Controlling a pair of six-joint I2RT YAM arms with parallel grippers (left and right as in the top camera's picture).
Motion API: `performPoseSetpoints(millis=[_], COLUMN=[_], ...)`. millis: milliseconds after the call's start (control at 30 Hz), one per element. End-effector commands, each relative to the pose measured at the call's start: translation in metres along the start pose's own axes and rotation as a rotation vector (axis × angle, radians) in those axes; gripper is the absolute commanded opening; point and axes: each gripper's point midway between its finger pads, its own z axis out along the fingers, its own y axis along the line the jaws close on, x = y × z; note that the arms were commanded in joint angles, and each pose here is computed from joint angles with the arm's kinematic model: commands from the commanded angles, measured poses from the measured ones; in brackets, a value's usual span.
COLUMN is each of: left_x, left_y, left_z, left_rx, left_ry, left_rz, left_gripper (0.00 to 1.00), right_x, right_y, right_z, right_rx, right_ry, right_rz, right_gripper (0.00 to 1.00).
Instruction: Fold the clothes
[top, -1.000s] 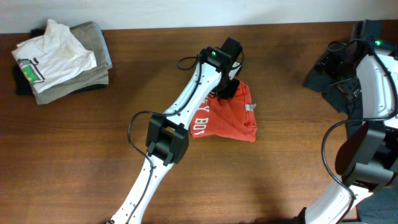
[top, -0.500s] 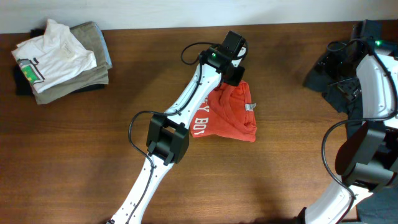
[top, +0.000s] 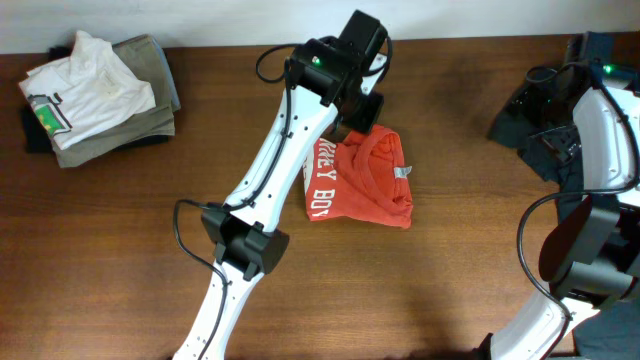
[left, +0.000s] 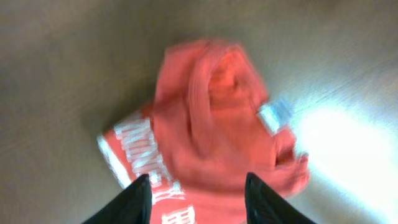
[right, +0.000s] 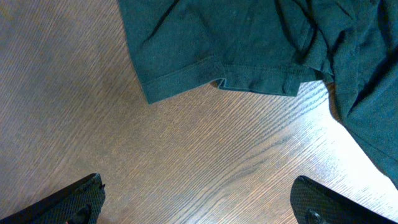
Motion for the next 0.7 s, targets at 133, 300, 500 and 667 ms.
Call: performPoseSetpoints(millis=[133, 300, 500, 667], left_x=[0.057, 0.085, 0.103, 0.124], left_y=[-0.040, -0.051, -0.055, -0.056], left_z=[0.040, 0.075, 0.139, 0.170], left_rx=[0.088, 0.080, 0.073, 0.093], left_ry=[0.264, 0.382, 0.414, 0.448], left_rz=[0.047, 0.068, 0.045, 0.042], left_gripper=[0.15, 0.09, 0.10, 0.10], right_x=[-0.003, -0.003, -0.003, -0.003], right_y=[-0.001, -0.001, -0.001, -0.001], right_z=[-0.003, -0.003, -0.003, -0.003], right_rx=[0.007, 0.007, 0.007, 0.007], right_ry=[-0.013, -0.013, -0.013, -0.013], right_rz=[0.010, 0.010, 0.010, 0.010], right_gripper=[0.99, 0.99, 0.99, 0.99])
